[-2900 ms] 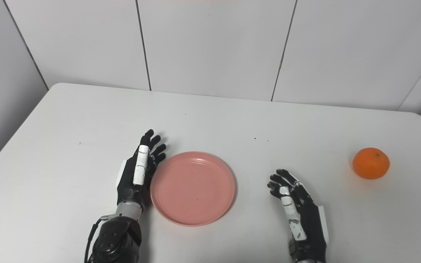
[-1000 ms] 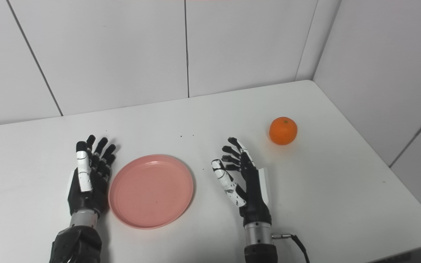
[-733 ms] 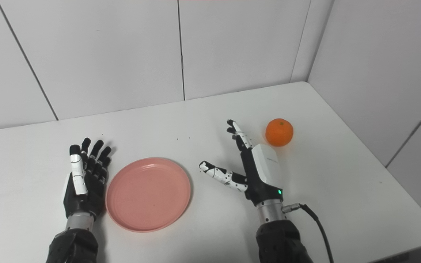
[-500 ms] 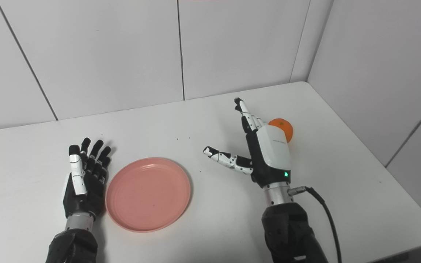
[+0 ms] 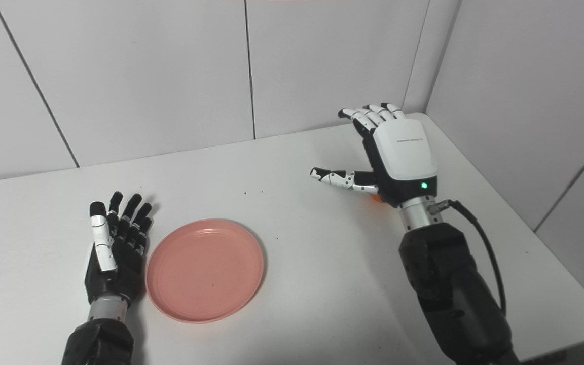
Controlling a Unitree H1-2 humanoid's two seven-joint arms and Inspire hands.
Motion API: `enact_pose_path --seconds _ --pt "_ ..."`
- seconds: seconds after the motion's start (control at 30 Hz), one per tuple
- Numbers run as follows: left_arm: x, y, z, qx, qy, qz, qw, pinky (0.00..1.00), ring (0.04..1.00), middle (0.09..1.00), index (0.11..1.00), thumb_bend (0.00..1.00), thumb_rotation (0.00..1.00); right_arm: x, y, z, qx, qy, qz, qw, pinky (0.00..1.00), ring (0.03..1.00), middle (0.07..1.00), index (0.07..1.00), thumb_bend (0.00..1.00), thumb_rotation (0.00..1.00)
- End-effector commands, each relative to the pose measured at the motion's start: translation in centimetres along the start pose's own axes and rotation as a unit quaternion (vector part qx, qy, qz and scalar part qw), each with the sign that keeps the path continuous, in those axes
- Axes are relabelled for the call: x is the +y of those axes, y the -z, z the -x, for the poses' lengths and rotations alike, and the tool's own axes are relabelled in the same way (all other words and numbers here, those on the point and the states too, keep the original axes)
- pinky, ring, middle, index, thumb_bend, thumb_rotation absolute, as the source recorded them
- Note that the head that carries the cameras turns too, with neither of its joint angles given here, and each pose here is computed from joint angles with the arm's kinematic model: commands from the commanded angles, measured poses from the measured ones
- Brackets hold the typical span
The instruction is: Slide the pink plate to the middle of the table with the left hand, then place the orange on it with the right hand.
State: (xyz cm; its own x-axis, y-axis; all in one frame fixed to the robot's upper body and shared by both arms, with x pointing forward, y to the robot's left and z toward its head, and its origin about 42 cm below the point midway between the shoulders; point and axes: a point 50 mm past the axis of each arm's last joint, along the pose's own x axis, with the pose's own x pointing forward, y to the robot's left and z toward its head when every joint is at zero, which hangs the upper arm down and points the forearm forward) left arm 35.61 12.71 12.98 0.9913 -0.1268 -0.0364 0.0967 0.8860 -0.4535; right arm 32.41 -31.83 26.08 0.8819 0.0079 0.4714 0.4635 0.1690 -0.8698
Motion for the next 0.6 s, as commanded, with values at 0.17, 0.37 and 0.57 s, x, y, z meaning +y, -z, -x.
enact_pose_path --seconds 0.17,0.37,0.57 --pt "0.7 3.1 1.3 0.071 -0.038 0.016 0.997 1.0 0.927 0.928 0.98 0.75 0.88 -1.3 2.8 -2.9 0.02 -0.008 0.087 0.996 0.86 0.778 0.744 0.724 0.82 0.88" --pt "0.7 3.1 1.4 0.073 -0.038 0.015 0.997 1.0 0.931 0.932 0.98 0.75 0.88 -0.6 5.1 -3.8 0.052 -0.043 0.104 0.992 0.79 0.766 0.753 0.749 0.83 0.83" --pt "0.6 3.3 1.4 0.075 -0.038 0.011 0.996 1.0 0.934 0.947 0.989 0.74 0.89 0.1 7.0 -4.8 0.075 -0.068 0.096 0.99 0.7 0.745 0.757 0.764 0.84 0.83"
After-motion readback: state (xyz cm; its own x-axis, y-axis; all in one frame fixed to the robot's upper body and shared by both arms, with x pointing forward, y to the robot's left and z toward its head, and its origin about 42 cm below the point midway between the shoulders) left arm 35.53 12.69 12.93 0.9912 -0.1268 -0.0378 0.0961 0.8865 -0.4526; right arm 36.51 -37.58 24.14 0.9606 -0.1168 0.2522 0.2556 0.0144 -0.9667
